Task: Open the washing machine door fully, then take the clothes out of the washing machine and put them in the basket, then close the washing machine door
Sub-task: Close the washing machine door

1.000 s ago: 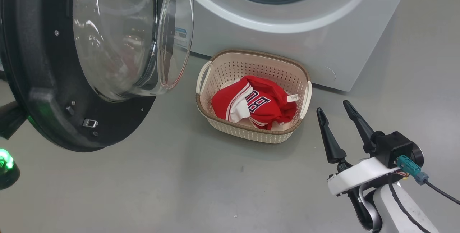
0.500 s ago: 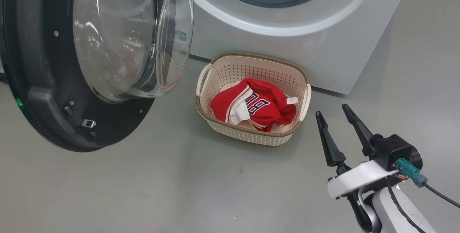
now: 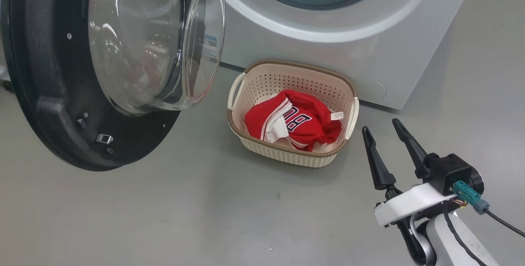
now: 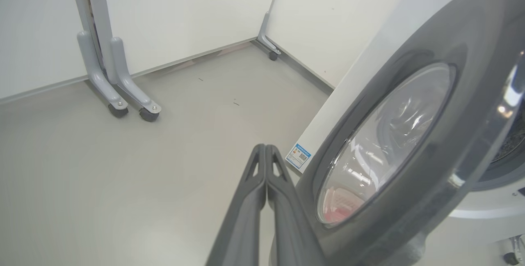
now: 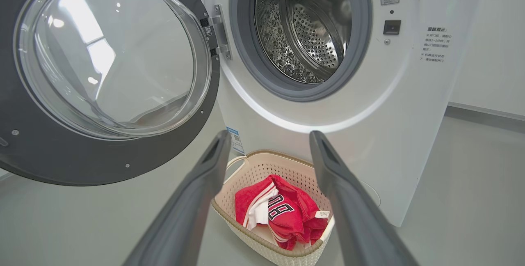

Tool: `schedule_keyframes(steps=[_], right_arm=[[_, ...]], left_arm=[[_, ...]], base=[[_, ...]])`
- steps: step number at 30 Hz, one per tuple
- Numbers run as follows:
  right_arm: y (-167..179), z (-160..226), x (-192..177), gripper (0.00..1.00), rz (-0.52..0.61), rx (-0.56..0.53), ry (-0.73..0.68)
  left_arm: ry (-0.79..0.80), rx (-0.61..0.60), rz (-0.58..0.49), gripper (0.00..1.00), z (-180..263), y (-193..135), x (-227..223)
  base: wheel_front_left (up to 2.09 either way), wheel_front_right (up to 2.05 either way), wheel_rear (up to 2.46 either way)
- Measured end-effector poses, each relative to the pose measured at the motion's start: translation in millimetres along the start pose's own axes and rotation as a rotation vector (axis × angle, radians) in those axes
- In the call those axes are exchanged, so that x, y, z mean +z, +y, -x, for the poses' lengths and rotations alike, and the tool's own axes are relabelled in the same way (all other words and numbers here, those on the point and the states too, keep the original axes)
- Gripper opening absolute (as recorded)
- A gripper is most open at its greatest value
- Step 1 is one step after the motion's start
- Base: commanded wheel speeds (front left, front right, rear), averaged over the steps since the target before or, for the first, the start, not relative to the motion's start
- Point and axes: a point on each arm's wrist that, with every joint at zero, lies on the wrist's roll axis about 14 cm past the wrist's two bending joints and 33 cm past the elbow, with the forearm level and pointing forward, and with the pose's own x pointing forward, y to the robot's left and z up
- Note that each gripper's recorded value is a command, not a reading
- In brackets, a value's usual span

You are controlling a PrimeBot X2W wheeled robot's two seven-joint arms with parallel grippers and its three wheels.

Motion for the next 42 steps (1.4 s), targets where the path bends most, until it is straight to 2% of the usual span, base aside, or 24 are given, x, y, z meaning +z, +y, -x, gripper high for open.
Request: schedule_keyframes(steps=[3, 9, 14, 22, 23, 24, 25, 42], right_arm=[[0.8, -0.4, 0.0, 1.0, 0.0, 0.003, 0.0], [2.7, -0.8, 1.1, 1.0, 0.003, 0.007, -0.002], [3.1, 0.5, 1.4, 1.0, 0.004, 0.006, -0.002], [3.2, 4.1, -1.2, 1.0, 0.002, 0.001, 0.007], [3.3, 4.1, -1.0, 1.0, 0.001, 0.0, 0.006], [3.3, 4.1, -0.9, 1.0, 0.001, 0.0, 0.006], [3.3, 4.1, -0.8, 1.0, 0.001, 0.0, 0.005], [4.8, 5.0, 2.9, 1.0, 0.001, -0.005, -0.005]], left_arm=[[-0.045, -0.021, -0.075, 0.0, 2.5, -11.4, -3.3], [-0.075, 0.042, -0.146, 0.0, 19.3, 10.4, -32.8], [-0.14, 0.051, -0.198, 0.0, 29.2, 14.2, -45.3], [-0.235, 0.056, -0.194, 0.0, 40.2, 17.6, -50.4], [-0.246, 0.052, -0.195, 0.29, 41.0, 16.5, -51.3], [-0.256, 0.047, -0.207, 0.87, 42.0, 14.9, -52.7], [-0.267, 0.045, -0.226, 1.0, 43.1, 14.2, -53.3], [-0.275, 0.047, -0.301, 1.0, 52.9, 22.0, -78.6]], base=[[0.0, 0.0, 0.0], [0.0, 0.0, 0.0], [0.0, 0.0, 0.0], [0.0, 0.0, 0.0], [0.0, 0.0, 0.0], [0.0, 0.0, 0.0], [0.0, 0.0, 0.0], [0.0, 0.0, 0.0]])
